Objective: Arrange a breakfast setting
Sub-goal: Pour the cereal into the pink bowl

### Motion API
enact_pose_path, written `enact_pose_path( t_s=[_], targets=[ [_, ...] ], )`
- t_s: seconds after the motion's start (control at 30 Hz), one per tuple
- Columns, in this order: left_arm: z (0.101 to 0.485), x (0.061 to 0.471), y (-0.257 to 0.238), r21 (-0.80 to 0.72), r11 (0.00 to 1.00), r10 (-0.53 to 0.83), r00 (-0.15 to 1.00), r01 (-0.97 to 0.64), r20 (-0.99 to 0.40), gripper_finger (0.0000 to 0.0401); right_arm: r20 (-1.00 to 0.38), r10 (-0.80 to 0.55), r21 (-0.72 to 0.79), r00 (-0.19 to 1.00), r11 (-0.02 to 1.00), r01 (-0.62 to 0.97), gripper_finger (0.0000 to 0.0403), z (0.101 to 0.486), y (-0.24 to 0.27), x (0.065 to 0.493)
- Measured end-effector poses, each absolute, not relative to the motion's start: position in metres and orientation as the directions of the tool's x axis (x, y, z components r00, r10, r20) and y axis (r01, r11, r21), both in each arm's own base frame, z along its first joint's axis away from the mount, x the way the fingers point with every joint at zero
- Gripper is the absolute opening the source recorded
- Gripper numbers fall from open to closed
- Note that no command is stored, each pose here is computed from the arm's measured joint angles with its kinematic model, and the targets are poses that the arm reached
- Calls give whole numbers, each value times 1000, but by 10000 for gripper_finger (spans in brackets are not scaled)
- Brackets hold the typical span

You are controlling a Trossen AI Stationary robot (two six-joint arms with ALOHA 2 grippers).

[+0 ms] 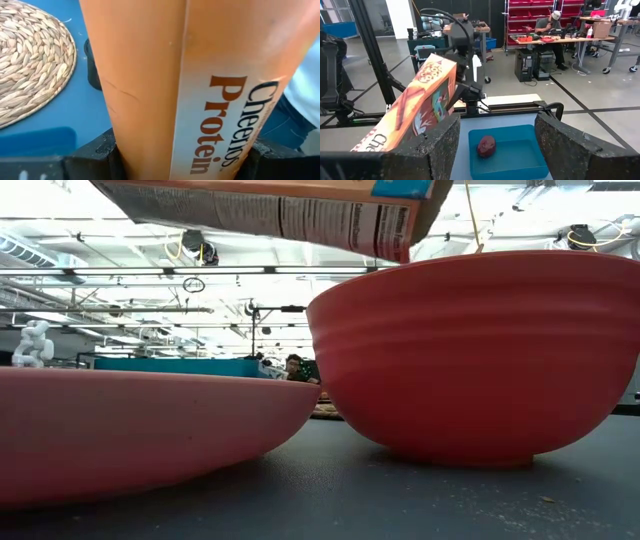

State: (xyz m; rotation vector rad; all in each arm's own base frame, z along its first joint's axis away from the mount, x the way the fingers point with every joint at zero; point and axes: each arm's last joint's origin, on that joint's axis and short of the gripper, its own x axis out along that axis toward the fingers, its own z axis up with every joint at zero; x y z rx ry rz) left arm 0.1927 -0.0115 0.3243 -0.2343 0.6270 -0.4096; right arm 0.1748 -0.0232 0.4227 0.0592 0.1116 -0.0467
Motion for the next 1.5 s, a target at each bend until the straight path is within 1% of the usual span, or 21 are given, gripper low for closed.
enact_pose_path(
  t_s=[0.27,0.37,0.87,1.1,1.2,1.5],
  targets=[
    [315,200,-14,-351,891,-447,692,288,-567,230,-113,-43,56,993,997,50,247,423,-23,175],
    [317,198,-14,-337,902,-425,701,272,-573,230,-113,-43,56,993,997,50,247,423,-23,175],
    [328,183,-13,-315,909,-406,747,273,-526,230,-113,-43,56,993,997,50,247,423,-23,175],
    [316,191,-16,-334,909,-407,696,248,-591,230,-113,-43,56,993,997,50,247,423,-23,175],
    [320,192,-15,-323,910,-406,720,260,-564,230,-113,-43,56,993,997,50,247,423,-23,175],
    [320,192,-16,-318,912,-402,720,258,-566,230,-113,-43,55,993,997,50,247,423,-23,175]
  ],
)
